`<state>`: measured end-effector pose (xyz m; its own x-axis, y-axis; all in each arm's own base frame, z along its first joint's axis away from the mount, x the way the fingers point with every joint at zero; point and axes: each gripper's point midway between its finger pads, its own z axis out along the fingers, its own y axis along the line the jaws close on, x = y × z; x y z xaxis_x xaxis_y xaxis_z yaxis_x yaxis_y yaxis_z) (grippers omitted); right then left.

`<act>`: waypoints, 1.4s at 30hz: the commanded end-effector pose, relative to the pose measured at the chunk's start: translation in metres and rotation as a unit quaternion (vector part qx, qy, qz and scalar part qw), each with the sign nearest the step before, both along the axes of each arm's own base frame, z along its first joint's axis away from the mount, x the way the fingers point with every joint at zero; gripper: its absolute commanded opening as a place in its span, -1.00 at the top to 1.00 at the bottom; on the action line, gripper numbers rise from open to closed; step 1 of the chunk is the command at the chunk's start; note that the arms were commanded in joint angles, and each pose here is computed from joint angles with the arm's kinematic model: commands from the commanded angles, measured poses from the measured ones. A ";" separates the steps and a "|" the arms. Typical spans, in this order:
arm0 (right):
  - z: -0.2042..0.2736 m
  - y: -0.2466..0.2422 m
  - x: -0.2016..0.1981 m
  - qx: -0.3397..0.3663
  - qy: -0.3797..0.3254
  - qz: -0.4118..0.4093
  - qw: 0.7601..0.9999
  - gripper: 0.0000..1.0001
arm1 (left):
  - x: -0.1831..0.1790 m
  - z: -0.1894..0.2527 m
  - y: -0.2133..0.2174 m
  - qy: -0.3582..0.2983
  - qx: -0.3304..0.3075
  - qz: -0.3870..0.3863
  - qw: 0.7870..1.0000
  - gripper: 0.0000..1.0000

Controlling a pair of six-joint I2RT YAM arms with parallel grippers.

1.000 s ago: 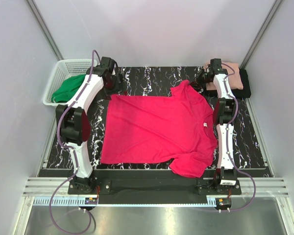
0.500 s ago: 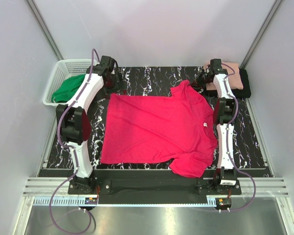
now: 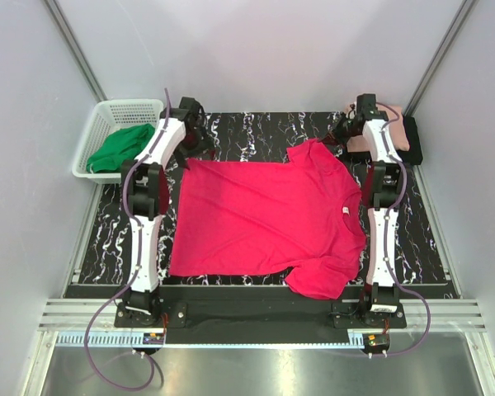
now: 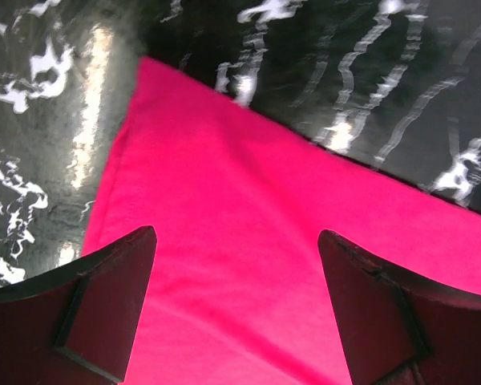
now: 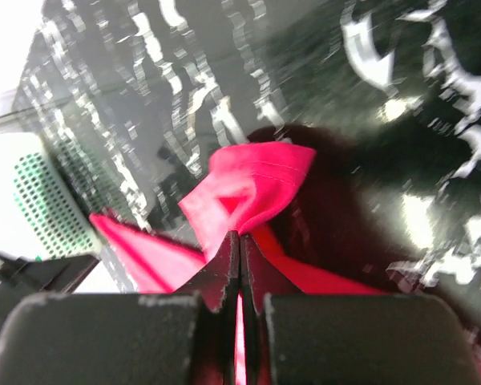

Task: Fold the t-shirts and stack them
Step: Fold the tshirt

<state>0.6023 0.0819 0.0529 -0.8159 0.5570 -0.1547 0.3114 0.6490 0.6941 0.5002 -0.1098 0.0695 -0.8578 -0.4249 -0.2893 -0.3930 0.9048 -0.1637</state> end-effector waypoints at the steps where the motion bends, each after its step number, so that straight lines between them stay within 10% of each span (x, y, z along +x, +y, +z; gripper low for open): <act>1: 0.074 0.006 -0.005 0.007 -0.064 0.026 0.998 1.00 | 0.005 0.015 0.009 -0.014 0.006 0.033 0.999 -0.74; 42: 0.092 0.012 -0.014 0.026 -0.071 0.044 0.996 1.00 | 0.041 -0.031 0.052 -0.013 0.042 0.088 0.995 -0.66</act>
<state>0.5860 0.0909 0.0959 -0.8431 0.5117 -0.1654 0.2428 0.6367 0.7319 0.5311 -0.0687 0.0303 -0.7877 -0.5359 -0.3038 -0.5328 0.8402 -0.1008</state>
